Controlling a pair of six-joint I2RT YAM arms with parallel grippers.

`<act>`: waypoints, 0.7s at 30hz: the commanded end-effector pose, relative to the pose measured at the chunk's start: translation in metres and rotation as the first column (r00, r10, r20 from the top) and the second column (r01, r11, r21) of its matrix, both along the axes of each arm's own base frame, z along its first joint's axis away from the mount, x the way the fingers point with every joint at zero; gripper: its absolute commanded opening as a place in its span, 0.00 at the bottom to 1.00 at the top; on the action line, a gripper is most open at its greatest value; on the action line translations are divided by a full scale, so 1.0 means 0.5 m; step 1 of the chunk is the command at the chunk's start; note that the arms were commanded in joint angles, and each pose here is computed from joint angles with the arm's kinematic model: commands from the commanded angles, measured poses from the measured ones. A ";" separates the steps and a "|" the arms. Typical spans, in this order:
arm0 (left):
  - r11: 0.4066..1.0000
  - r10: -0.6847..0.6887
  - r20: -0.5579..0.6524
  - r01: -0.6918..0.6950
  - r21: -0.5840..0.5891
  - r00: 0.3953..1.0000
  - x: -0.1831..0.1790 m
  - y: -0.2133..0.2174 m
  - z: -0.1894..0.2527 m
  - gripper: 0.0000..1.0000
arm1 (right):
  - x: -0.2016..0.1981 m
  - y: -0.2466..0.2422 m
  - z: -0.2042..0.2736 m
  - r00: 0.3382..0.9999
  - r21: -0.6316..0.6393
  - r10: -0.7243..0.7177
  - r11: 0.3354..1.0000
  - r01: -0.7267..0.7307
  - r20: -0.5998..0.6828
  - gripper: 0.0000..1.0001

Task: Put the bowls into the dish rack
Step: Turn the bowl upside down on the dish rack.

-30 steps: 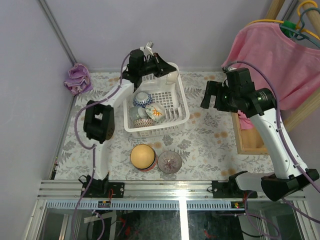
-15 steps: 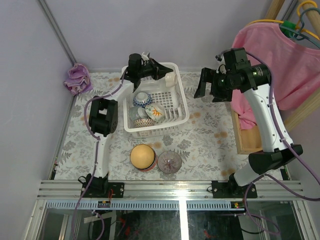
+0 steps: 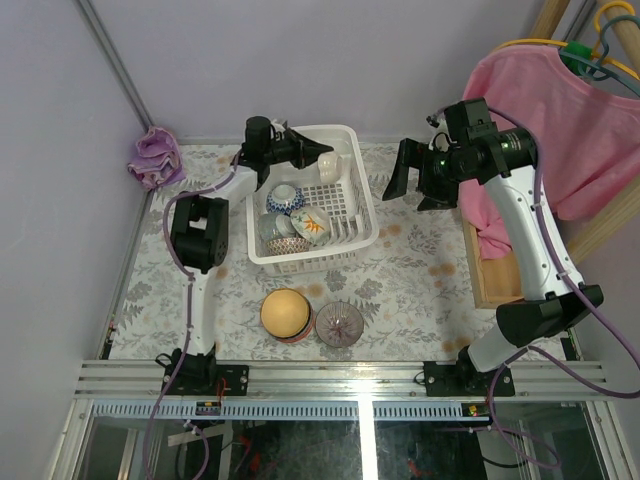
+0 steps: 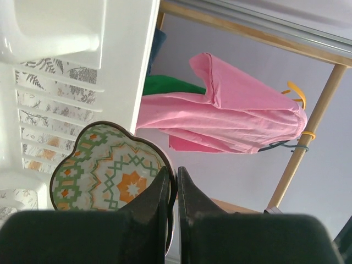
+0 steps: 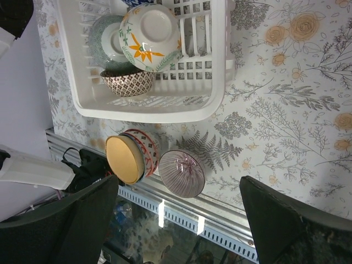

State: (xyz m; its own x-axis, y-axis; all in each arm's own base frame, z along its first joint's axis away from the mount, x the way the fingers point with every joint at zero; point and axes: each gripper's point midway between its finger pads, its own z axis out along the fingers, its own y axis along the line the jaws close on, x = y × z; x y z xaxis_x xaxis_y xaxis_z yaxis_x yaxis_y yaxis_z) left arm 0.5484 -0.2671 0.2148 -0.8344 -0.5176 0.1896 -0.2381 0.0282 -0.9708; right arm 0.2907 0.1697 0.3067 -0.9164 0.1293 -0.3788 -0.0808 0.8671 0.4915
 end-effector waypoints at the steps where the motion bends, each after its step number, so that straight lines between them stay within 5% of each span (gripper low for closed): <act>1: 0.996 -0.090 -0.082 0.087 -0.037 0.993 -0.030 -0.018 -0.015 0.00 | -0.028 0.016 0.012 0.998 0.064 0.047 0.997 -0.045 -0.035 0.99; 21: 0.980 -0.200 -0.346 0.187 -0.069 0.917 -0.062 -0.058 -0.184 0.00 | -0.026 0.039 -0.012 0.998 0.142 0.032 0.990 -0.023 -0.058 0.99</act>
State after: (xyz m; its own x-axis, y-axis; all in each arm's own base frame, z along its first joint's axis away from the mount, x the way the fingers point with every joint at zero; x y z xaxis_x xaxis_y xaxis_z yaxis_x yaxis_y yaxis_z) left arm 0.5348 -0.2859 0.1335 -0.8284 -0.4372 0.3500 -0.4222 0.0770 -0.9032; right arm 0.2892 0.1809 0.2824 -0.9432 0.1488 -0.2971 -0.0379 0.8401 0.5411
